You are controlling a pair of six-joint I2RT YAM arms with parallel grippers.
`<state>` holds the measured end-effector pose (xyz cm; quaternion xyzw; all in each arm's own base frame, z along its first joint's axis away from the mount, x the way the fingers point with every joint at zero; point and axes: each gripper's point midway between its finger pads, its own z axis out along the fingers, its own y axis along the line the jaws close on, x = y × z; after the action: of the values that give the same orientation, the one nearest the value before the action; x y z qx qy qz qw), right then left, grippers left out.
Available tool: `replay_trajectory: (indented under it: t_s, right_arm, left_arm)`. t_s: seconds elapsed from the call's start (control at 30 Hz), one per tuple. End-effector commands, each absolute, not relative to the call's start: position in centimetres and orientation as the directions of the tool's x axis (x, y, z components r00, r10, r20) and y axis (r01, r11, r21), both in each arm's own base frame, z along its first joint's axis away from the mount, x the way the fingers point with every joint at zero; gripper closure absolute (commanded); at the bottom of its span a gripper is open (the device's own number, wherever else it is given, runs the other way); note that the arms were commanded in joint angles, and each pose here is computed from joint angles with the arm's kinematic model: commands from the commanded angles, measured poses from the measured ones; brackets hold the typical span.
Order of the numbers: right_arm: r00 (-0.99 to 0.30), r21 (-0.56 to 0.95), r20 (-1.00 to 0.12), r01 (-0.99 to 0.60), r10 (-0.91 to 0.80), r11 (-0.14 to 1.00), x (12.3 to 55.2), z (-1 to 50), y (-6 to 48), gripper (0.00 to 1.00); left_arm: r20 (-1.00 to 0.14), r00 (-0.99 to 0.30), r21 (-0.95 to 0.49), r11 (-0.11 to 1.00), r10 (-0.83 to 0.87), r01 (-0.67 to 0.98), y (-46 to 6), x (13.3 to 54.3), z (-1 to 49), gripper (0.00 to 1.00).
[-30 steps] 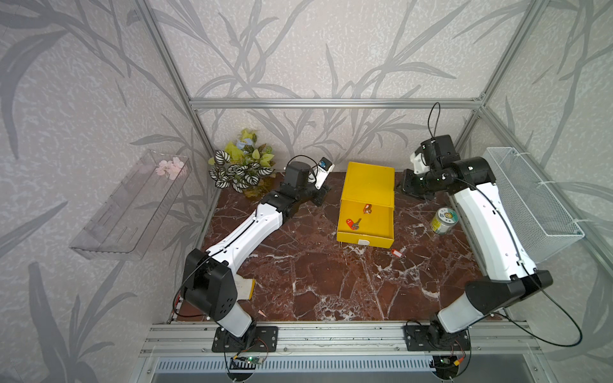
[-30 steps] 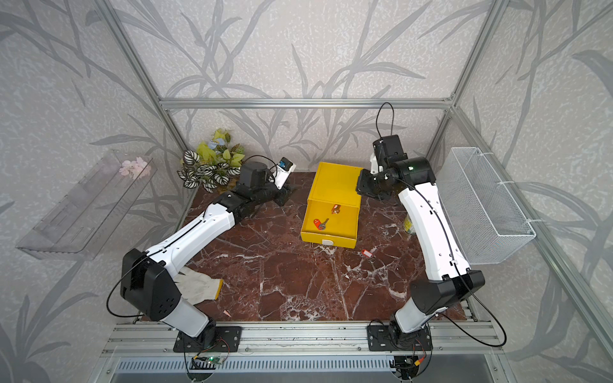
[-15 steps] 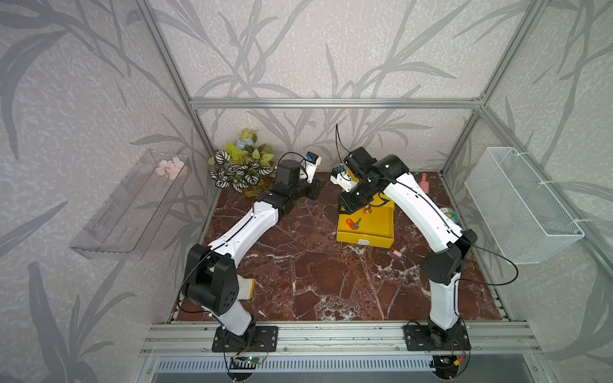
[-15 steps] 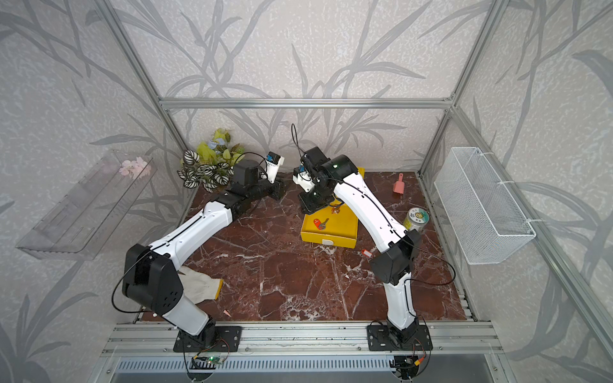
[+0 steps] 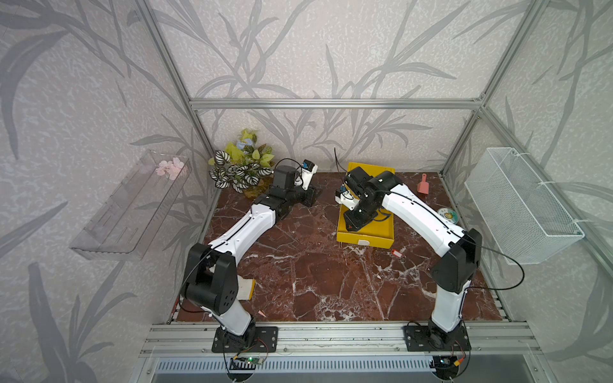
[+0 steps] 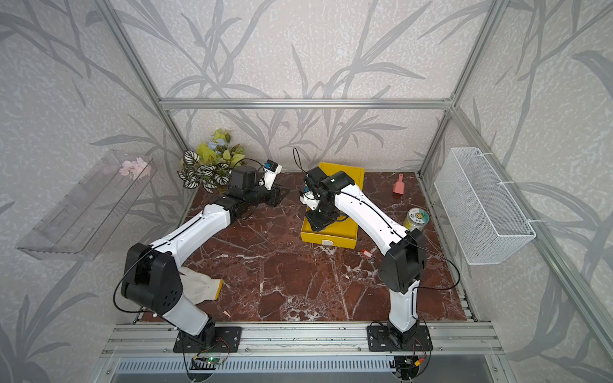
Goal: Take the keys out of the drawer
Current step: Pick up the key from the drawer.
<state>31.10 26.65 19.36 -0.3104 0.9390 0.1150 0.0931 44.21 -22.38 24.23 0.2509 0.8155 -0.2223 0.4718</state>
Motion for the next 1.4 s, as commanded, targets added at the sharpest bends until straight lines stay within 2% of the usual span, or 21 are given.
replay_trajectory:
  t_s: [0.0, 0.47, 1.37]
  right_arm:
    - [-0.769, 0.131, -0.299, -0.62, -0.565, 0.774, 31.9, 20.4, 26.7, 0.65]
    - [-0.799, 0.043, -0.243, -0.576, -0.55, 0.817, 32.8, 19.1, 24.4, 0.64]
    - [-0.82, 0.043, -0.164, -0.562, -0.549, 0.826, 32.3, 16.0, 24.0, 0.67]
  left_arm:
    - [-0.888, -0.41, -0.124, 0.753, 0.206, 0.646, -22.8, 44.2, 25.4, 0.57]
    - [-0.878, -0.421, -0.132, 0.729, 0.229, 0.672, -23.4, 44.4, 24.8, 0.57]
    - [-0.868, -0.43, -0.15, 0.694, 0.249, 0.704, -24.2, 44.3, 24.7, 0.57]
